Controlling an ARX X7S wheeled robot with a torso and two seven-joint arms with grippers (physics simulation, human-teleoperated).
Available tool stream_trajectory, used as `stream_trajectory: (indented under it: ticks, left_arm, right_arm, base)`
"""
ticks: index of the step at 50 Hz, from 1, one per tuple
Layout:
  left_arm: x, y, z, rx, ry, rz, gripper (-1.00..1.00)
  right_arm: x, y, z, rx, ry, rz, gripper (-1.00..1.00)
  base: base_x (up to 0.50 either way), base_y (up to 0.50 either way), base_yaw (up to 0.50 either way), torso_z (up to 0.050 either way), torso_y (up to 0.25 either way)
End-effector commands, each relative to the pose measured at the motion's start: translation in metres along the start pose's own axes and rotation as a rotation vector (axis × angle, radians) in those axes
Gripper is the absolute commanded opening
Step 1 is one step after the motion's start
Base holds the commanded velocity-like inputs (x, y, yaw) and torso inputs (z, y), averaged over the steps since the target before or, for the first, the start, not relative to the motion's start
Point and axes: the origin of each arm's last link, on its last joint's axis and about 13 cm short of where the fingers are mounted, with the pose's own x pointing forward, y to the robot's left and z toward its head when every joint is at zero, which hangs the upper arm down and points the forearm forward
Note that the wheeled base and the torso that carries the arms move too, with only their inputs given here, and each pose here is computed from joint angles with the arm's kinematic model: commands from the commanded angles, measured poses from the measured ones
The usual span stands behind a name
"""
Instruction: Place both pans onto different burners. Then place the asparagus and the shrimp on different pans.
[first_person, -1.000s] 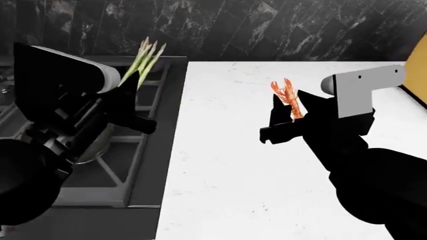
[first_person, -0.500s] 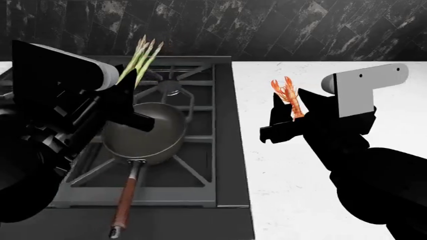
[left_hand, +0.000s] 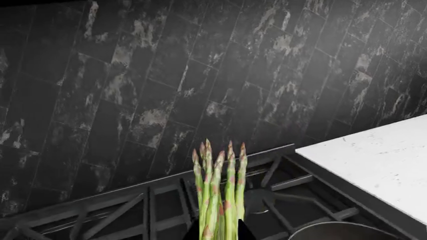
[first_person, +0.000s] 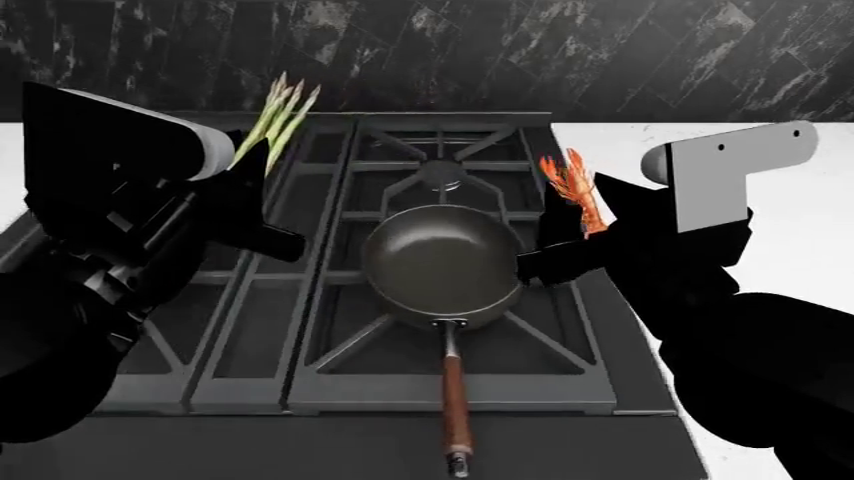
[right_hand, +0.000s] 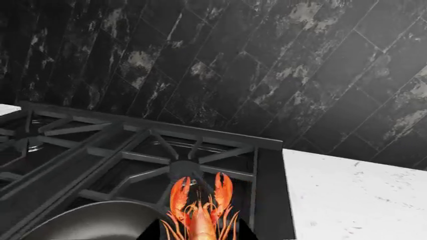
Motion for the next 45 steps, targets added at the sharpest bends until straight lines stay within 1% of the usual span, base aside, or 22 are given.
stream_trajectory:
  ticks: [1, 13, 17, 26, 33, 40, 45]
  left_arm:
    - [0.000, 0.001, 0.002, 0.002, -0.010, 0.012, -1.00]
    - [0.003, 0.005, 0.001, -0.002, -0.007, 0.023, -1.00]
    - [0.004, 0.006, 0.002, -0.002, -0.008, 0.029, -1.00]
    - [0.012, 0.013, 0.002, -0.002, 0.001, 0.065, -1.00]
    - [0.016, 0.020, -0.001, -0.015, 0.013, 0.096, -1.00]
    - [0.016, 0.021, -0.003, -0.022, 0.019, 0.103, -1.00]
    - [0.016, 0.023, -0.004, -0.026, 0.021, 0.111, -1.00]
  right_arm:
    - [0.000, 0.000, 0.002, -0.010, -0.008, 0.003, -1.00]
    - [0.003, 0.000, 0.005, -0.010, -0.008, 0.001, -1.00]
    - [0.005, -0.001, 0.007, 0.003, -0.008, -0.007, -1.00]
    - [0.013, -0.003, 0.013, -0.012, -0.004, -0.007, -1.00]
    - [0.032, -0.005, 0.016, -0.026, 0.025, 0.001, -1.00]
    - [0.057, -0.005, 0.009, -0.009, 0.067, 0.014, -1.00]
    - [0.066, -0.005, 0.004, 0.000, 0.089, 0.022, -1.00]
  base:
    - [0.00, 0.50, 0.00, 0.000, 0.010]
    - [0.00, 0.50, 0.00, 0.000, 0.000]
    - [0.00, 0.01, 0.00, 0.000, 0.000]
    - [0.00, 0.00, 0.00, 0.000, 0.000]
    - [0.00, 0.00, 0.00, 0.000, 0.000]
    - [0.00, 0.00, 0.00, 0.000, 0.001]
    - [0.00, 0.00, 0.00, 0.000, 0.000]
